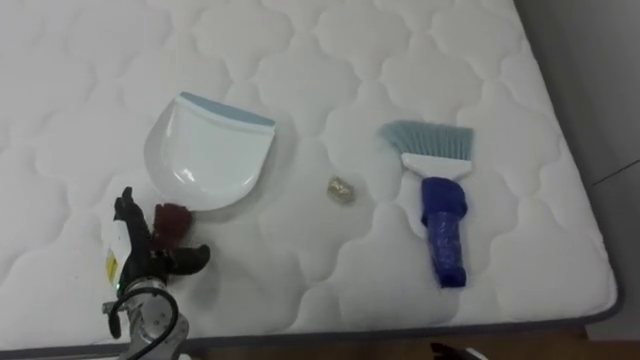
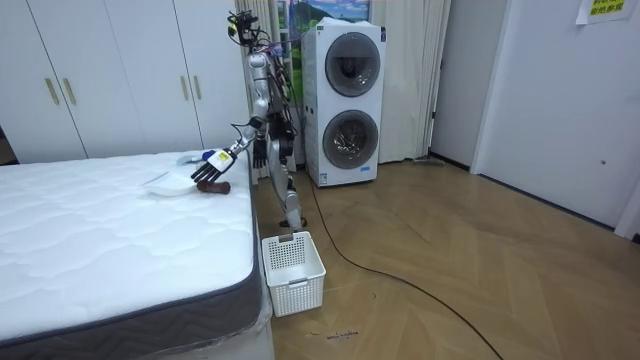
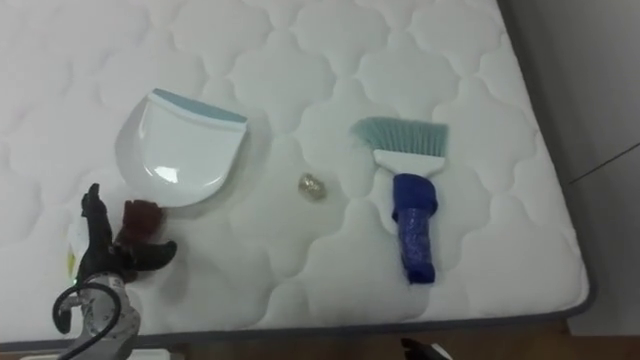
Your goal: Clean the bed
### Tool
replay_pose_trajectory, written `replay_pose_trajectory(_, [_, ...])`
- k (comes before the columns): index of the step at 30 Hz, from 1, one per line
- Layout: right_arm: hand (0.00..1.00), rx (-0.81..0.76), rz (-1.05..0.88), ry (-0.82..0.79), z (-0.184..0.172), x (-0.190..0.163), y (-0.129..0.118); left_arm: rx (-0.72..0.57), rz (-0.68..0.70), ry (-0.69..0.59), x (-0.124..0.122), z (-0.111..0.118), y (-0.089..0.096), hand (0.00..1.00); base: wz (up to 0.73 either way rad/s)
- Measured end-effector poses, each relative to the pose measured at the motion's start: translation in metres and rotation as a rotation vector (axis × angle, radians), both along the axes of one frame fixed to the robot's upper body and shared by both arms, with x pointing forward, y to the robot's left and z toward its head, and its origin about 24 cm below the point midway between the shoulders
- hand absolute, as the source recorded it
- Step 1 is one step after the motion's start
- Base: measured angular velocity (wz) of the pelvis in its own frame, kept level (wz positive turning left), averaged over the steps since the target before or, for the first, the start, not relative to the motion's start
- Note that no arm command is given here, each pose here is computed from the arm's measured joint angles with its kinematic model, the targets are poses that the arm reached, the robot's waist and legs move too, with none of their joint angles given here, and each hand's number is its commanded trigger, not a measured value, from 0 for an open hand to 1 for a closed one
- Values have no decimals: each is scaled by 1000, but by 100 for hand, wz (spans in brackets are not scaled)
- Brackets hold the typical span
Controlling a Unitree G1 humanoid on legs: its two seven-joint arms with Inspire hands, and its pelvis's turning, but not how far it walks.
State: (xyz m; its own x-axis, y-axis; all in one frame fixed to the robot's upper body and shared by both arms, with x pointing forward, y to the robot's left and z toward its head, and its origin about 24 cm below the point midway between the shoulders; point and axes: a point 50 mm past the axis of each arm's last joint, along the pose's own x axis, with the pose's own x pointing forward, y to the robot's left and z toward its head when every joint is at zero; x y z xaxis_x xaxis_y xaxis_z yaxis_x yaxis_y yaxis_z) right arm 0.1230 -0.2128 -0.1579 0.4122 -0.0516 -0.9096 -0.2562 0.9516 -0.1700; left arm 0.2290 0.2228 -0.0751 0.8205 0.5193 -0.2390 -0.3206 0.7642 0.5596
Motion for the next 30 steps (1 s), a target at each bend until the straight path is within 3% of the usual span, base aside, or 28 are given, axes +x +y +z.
replay_pose_trajectory(17, [0,-12,35,-21,2,9,3,-7,-61,31,11,0,-7,0,-5])
replay_pose_trajectory(23, [0,-21,28,-72,6,22,6,14,-11,42,14,3,9,0,-9])
replay_pose_trajectory(24, [0,-19,23,-76,6,23,6,14,-6,44,17,4,10,21,50])
replay_pose_trajectory(25, [0,-12,14,-76,6,22,8,17,-12,38,24,7,9,51,48])
replay_pose_trajectory(27, [0,-2,-4,-72,6,22,9,26,-18,32,29,11,10,52,15])
replay_pose_trajectory(28, [0,-3,-9,-68,6,22,9,30,-22,41,29,10,9,62,-3])
replay_pose_trajectory(30, [0,-5,-8,-66,6,22,8,35,-19,55,30,9,10,64,-10])
